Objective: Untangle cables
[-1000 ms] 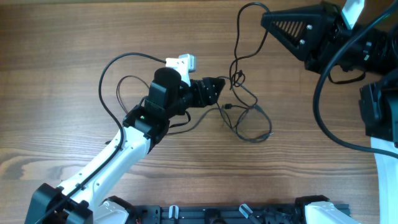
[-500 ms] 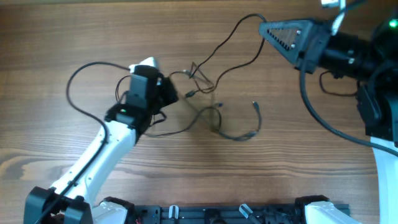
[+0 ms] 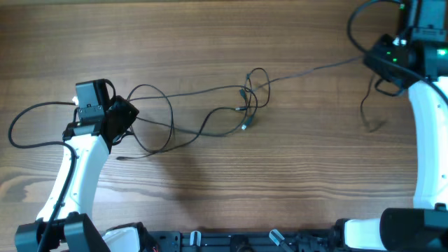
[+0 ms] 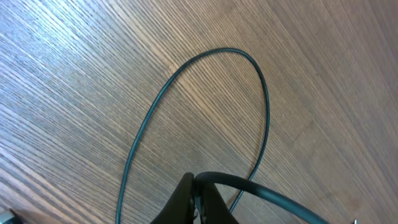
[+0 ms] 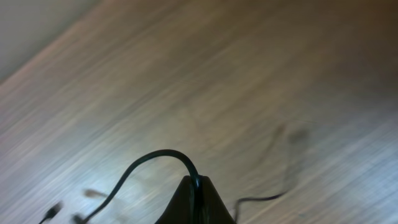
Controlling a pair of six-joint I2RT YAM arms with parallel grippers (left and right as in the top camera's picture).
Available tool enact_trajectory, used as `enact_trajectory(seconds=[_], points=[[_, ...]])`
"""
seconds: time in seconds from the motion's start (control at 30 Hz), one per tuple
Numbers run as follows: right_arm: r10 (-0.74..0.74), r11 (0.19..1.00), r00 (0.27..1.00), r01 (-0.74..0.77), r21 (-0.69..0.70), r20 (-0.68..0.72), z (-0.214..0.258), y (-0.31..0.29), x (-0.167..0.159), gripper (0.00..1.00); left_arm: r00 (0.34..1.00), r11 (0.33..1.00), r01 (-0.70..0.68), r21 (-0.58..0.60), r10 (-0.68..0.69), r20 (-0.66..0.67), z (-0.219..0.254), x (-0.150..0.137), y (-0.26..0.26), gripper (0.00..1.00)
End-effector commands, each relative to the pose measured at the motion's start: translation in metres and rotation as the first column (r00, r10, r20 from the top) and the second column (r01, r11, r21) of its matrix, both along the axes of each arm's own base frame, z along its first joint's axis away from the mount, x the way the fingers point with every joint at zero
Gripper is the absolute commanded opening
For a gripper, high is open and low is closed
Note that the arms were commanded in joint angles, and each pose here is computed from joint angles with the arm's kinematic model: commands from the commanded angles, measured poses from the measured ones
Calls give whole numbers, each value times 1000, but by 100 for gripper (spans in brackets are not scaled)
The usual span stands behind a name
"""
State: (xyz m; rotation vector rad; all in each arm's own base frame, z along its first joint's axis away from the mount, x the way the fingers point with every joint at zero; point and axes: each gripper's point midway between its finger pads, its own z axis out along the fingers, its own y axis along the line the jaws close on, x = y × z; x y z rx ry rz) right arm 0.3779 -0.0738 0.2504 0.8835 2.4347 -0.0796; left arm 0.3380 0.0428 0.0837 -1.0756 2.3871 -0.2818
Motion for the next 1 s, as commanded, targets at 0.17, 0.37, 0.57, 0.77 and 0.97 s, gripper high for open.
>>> enact_trajectory(seconds=[0.17, 0.37, 0.57, 0.77, 0.97], points=[[-152, 987, 977, 143, -72, -147, -14, -44, -39, 4, 1000, 999, 16, -44, -17, -13, -3, -3, -6, 4], [-380, 918, 915, 354, -180, -135, -14, -98, -64, 4, 975, 982, -186, 43, 190, -114, -14, -31, 42, 4], [-486, 874, 868, 484, -37, -105, -19, -138, -80, 4, 913, 923, -384, -13, 378, -153, -18, -51, 71, 4], [-420, 889, 903, 430, 160, -90, -24, -133, -74, 4, 929, 929, -355, -103, 338, -151, -17, -46, 58, 4], [-187, 942, 982, 185, 280, -23, -19, -95, -44, 4, 959, 926, -276, -257, 249, -133, -12, -35, 29, 4]])
